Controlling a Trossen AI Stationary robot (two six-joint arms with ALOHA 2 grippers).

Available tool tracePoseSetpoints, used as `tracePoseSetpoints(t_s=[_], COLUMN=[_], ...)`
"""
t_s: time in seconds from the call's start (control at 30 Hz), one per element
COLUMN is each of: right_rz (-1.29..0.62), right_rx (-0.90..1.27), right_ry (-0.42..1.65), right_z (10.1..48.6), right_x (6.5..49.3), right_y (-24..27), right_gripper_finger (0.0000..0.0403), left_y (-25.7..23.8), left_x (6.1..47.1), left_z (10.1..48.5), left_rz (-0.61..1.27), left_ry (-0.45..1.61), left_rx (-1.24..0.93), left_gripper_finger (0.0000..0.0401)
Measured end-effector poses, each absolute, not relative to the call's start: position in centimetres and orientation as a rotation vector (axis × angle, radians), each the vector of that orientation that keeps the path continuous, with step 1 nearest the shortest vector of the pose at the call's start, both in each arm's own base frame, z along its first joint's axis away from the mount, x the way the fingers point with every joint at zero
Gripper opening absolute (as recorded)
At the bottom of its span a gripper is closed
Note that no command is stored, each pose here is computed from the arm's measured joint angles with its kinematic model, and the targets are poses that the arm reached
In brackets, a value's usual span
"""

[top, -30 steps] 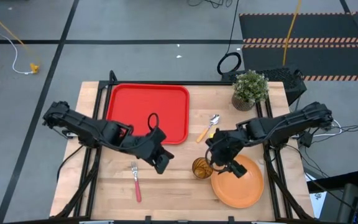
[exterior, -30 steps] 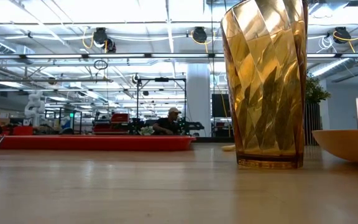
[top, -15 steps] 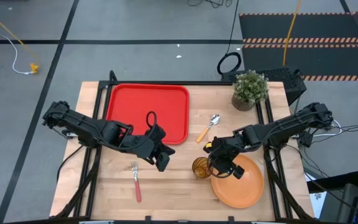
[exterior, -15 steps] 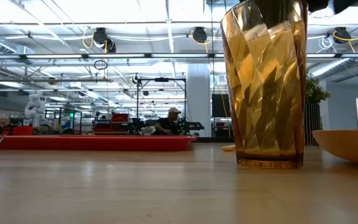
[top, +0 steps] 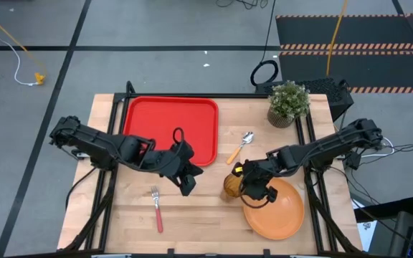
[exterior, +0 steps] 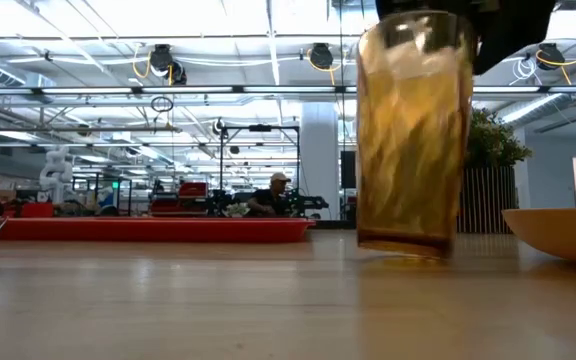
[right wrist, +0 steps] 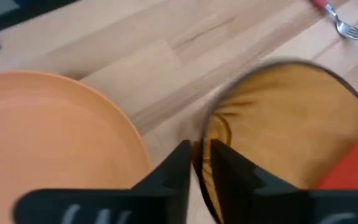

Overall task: Pick and place plate/cup/fork/spoon on tray
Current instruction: Put the orange cup on the red tray

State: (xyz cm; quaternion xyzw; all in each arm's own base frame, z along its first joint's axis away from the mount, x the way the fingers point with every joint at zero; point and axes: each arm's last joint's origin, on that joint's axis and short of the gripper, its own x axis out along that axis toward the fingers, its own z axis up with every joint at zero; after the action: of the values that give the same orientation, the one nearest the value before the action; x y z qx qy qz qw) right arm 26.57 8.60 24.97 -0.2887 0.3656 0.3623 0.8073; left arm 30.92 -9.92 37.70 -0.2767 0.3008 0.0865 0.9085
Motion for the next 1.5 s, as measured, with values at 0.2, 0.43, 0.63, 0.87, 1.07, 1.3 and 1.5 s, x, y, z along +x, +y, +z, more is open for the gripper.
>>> tracePoseSetpoints(t_s=[0.2,0.43,0.63,0.87,1.07,1.3,1.5], right_rz=[0.702,0.58,0.451,0.404,0.454,0.593,0.732], right_rx=[-0.636,-0.473,-0.317,-0.117,0.079,0.309,0.434], right_ry=[0.786,0.754,0.733,0.626,0.515,0.433,0.389], right_z=[25.6,28.9,32.0,35.8,37.5,38.7,39.6], right_x=[26.9,27.9,28.6,29.3,30.0,30.4,30.3], right_y=[8.5,8.1,6.8,4.8,3.2,0.9,-1.2], right_gripper_finger=[0.0008,0.0004,0.0002,0.0002,0.0002,0.0002,0.0002], left_y=[-8.9,-6.6,-4.5,-2.1,-1.0,-0.9,-0.8], left_x=[31.1,30.1,29.1,28.0,27.4,28.2,29.4], left_z=[37.8,40.4,44.1,47.9,49.3,48.4,47.5], left_rz=[0.153,0.141,0.114,-0.027,-0.138,-0.223,-0.274], left_ry=[0.632,0.544,0.432,0.362,0.338,0.38,0.415], left_rx=[-0.546,-0.547,-0.456,-0.491,-0.407,-0.29,-0.234], left_gripper_finger=[0.0006,0.0006,0.0036,0.0132,0.0181,0.0176,0.0171])
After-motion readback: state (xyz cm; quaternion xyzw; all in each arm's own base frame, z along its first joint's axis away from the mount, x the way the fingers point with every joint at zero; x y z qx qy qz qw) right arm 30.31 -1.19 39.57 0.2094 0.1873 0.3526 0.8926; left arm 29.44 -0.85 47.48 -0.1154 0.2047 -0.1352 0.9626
